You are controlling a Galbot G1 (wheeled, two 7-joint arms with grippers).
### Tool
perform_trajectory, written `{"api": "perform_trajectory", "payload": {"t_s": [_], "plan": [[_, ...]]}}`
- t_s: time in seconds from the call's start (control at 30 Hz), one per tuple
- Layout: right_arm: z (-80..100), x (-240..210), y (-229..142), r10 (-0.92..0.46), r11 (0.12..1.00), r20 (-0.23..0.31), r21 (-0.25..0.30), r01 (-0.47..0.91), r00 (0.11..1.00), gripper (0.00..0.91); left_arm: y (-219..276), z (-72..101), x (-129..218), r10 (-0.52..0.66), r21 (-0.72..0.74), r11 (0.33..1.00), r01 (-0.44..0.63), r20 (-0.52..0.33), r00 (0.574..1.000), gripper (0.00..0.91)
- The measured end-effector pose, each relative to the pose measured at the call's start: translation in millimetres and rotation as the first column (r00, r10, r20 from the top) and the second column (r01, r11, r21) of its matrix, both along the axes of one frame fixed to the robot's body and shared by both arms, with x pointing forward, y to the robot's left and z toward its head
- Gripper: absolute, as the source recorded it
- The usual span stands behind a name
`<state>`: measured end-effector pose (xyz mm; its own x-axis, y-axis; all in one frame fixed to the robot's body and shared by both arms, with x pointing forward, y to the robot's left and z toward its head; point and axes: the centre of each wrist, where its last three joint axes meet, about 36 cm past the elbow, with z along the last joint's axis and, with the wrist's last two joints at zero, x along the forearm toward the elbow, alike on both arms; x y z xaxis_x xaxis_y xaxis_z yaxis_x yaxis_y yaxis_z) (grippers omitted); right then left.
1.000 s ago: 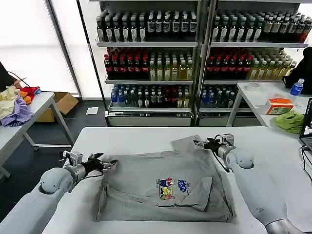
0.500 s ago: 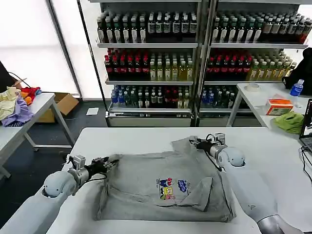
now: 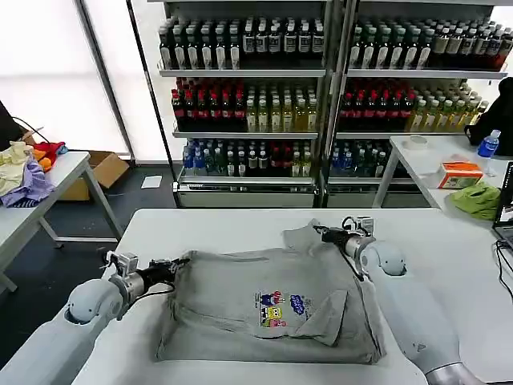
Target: Fold and organize the clothes.
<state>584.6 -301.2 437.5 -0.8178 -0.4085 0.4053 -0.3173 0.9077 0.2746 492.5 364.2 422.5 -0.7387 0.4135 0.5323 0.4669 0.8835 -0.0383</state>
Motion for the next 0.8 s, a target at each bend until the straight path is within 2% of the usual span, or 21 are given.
{"api": "perform_trajectory", "payload": {"t_s": [0.2,0.33,0.53,0.8], "plan": [[16.2,-36,-4,-0.010,0.999,0.046,0.050,0.008,0.999,0.000,1,18.4,-13,-0.002,-0.012,1.000,0.003,0.049,0.999,0.010],[17.2,-68,-8,-0.024,0.996,0.051,0.082,0.020,0.998,0.000,1,29.0,-28,-0.005,-0.008,1.000,0.006,0.076,0.997,0.010],[15.3,-121,-13,-0.052,0.990,0.041,0.130,0.046,0.998,0.000,-1,37.5,-51,0.001,0.005,1.000,-0.001,0.095,0.995,0.010],[7.5,-189,-18,-0.087,0.985,-0.007,0.150,0.087,0.996,0.000,-5,40.4,-89,0.007,0.036,0.999,-0.010,0.094,0.996,0.010]]}}
